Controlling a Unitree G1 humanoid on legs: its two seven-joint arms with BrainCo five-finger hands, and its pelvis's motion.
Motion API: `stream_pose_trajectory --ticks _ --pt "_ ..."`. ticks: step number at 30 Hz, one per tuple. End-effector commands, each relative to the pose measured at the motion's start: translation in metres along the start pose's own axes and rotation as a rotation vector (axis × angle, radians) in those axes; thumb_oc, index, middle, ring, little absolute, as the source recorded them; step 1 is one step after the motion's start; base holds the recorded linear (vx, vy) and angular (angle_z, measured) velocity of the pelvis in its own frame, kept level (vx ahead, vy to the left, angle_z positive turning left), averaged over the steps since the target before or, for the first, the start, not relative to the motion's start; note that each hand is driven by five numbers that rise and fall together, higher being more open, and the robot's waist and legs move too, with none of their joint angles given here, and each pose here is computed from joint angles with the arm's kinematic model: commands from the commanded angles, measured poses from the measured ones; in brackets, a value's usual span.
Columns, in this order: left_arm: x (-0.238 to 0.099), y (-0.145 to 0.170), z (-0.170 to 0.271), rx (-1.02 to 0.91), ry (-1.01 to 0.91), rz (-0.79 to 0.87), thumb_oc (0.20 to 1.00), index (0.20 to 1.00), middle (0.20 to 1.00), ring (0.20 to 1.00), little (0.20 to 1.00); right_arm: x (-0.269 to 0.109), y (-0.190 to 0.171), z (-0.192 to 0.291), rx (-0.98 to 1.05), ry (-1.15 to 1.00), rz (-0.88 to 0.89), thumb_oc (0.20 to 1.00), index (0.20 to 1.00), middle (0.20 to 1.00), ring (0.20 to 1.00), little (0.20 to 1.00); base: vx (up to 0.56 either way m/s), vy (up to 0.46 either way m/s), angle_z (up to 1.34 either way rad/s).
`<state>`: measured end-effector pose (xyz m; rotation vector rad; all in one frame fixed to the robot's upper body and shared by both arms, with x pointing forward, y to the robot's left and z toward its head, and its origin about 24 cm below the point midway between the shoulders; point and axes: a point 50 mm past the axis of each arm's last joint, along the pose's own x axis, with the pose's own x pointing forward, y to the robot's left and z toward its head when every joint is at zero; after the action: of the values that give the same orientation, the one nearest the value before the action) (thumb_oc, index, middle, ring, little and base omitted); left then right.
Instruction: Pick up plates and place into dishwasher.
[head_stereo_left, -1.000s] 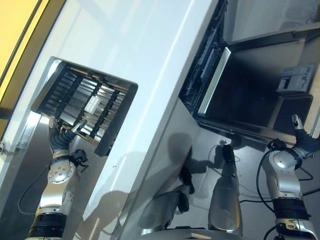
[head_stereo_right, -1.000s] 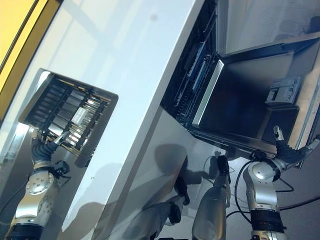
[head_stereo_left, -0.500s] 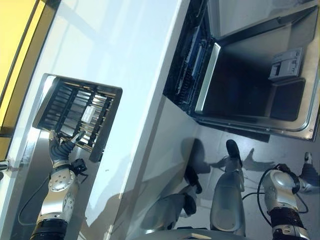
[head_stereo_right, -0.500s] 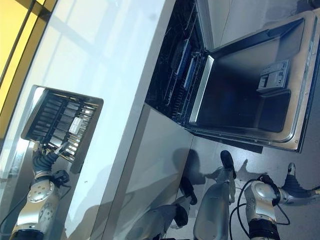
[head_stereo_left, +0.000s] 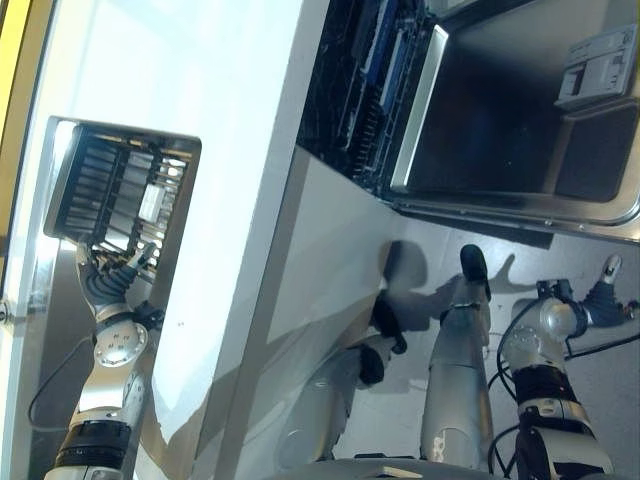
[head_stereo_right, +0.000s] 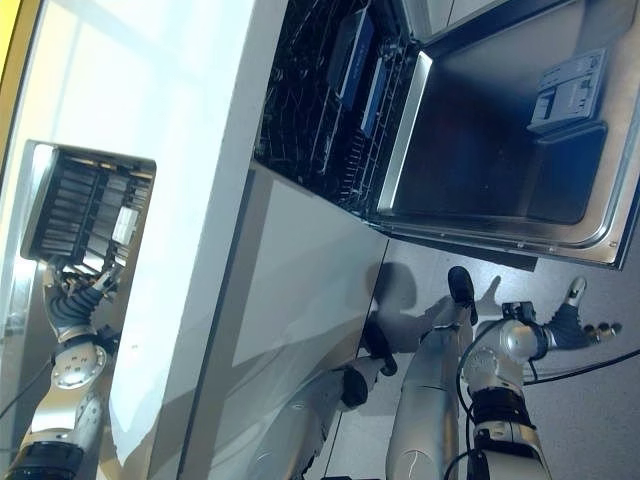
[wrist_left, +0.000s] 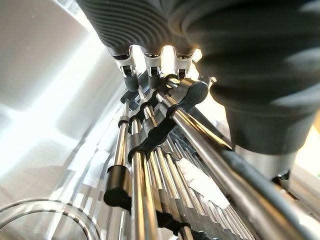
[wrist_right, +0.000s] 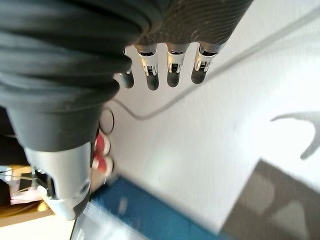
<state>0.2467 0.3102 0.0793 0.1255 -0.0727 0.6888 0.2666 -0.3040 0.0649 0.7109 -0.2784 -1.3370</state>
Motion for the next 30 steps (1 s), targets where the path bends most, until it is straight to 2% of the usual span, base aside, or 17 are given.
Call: stream_pose_trajectory --ticks 1,7,14,20,30 --pt "-0.026 -0.073 0.06 -0.208 -0.294 -0.261 1.0 1.0 1.0 1.0 1.0 -0.008 0.055 0.043 0.161 -0.148 0.311 1.0 1.0 1.0 1.0 1.0 -0.02 -0.084 0.1" --pt "-0.025 -0.073 0.061 -0.191 -0.282 -0.262 1.0 1.0 1.0 1.0 1.0 -0.05 0.099 0.073 0.198 -0.282 0.686 1.0 1.0 1.0 1.0 1.0 -0.01 -0.082 0.14" --pt "-0.017 -0.061 0.062 -0.189 -0.281 -0.214 1.0 1.0 1.0 1.0 1.0 -0.104 0.114 0.115 0.337 -0.491 1.088 1.0 1.0 1.0 1.0 1.0 0.0 -0.024 -0.01" --pt "-0.01 -0.045 0.058 -0.199 -0.256 -0.188 1.0 1.0 1.0 1.0 1.0 -0.125 0.117 0.134 0.362 -0.582 1.286 1.0 1.0 1.0 1.0 1.0 0.02 0.012 -0.09" --pt "-0.005 -0.026 0.056 -0.223 -0.25 -0.195 1.0 1.0 1.0 1.0 1.0 -0.12 0.118 0.126 0.28 -0.429 1.414 1.0 1.0 1.0 1.0 1.0 0.02 0.02 0.0"
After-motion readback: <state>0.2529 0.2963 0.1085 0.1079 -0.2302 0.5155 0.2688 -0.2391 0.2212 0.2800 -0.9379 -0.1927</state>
